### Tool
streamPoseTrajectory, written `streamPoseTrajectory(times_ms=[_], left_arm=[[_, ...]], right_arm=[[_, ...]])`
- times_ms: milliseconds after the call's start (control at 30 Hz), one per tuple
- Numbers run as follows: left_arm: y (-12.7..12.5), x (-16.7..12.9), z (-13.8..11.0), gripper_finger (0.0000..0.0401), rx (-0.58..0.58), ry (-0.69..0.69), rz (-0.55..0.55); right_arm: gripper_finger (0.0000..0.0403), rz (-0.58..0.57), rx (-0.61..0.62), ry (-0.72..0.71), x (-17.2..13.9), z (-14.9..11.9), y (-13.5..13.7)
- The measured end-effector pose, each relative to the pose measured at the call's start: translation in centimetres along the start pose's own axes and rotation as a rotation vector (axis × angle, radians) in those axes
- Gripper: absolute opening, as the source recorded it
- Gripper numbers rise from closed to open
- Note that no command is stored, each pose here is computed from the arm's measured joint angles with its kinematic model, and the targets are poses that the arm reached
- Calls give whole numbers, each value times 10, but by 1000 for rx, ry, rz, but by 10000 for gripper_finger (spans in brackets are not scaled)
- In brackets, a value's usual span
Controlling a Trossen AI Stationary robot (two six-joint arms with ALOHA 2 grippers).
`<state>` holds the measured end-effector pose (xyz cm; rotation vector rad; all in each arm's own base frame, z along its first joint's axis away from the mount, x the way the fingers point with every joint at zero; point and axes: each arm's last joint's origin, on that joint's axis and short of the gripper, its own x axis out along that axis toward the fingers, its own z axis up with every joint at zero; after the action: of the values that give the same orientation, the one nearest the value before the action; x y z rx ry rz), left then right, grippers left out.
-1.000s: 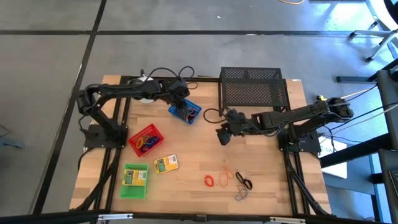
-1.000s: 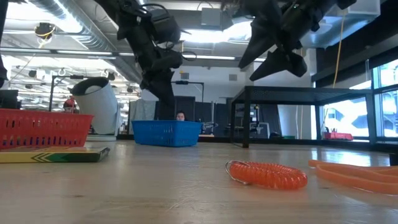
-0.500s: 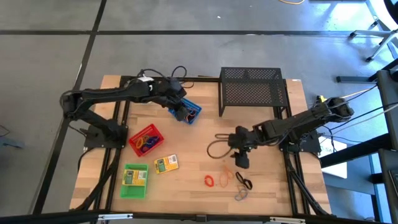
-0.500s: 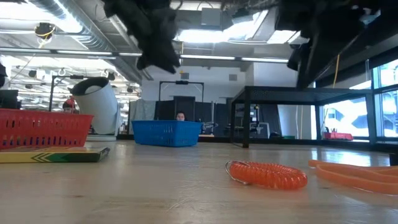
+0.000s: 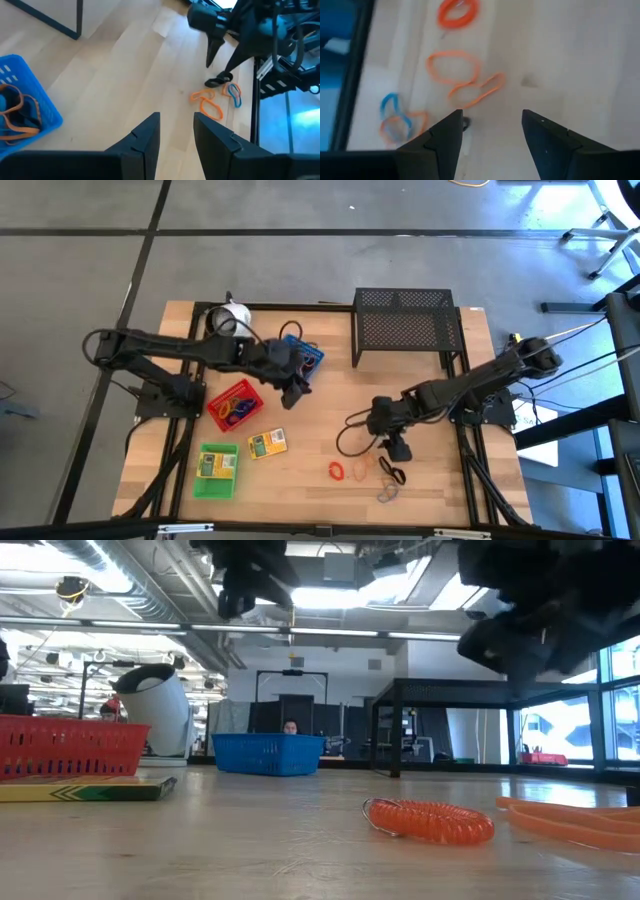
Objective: Pick & Place Office Desk Supplies
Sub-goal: Put the black rubber band into the blue bin
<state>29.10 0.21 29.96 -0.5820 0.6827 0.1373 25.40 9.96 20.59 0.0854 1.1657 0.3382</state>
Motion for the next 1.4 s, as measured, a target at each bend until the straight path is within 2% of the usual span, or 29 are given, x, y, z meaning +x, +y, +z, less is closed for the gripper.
streamPoseTrajectory(times_ms=[300,400,500,733,900,1133,1267,1400], left_arm=[[-24,1,-17,112,-2,-47,65],[-28,1,-20,111,-12,-64,84],[-31,1,-22,112,-33,-81,101],[-30,0,-21,111,-76,-141,162],[-28,0,-20,108,-156,-217,230],[-29,0,-20,106,-155,-229,243],[-28,0,-20,106,-113,-225,249],[-28,0,-20,103,-105,-224,250]], right_arm=[[208,58,-298,149,37,-11,20],[208,46,-422,183,52,-14,22],[208,45,-495,220,67,-17,24],[191,22,-519,264,86,-23,29],[143,19,-554,258,89,-24,35],[58,42,-489,255,90,-24,35],[15,76,-481,261,90,-25,36],[11,96,-476,263,90,-25,36]])
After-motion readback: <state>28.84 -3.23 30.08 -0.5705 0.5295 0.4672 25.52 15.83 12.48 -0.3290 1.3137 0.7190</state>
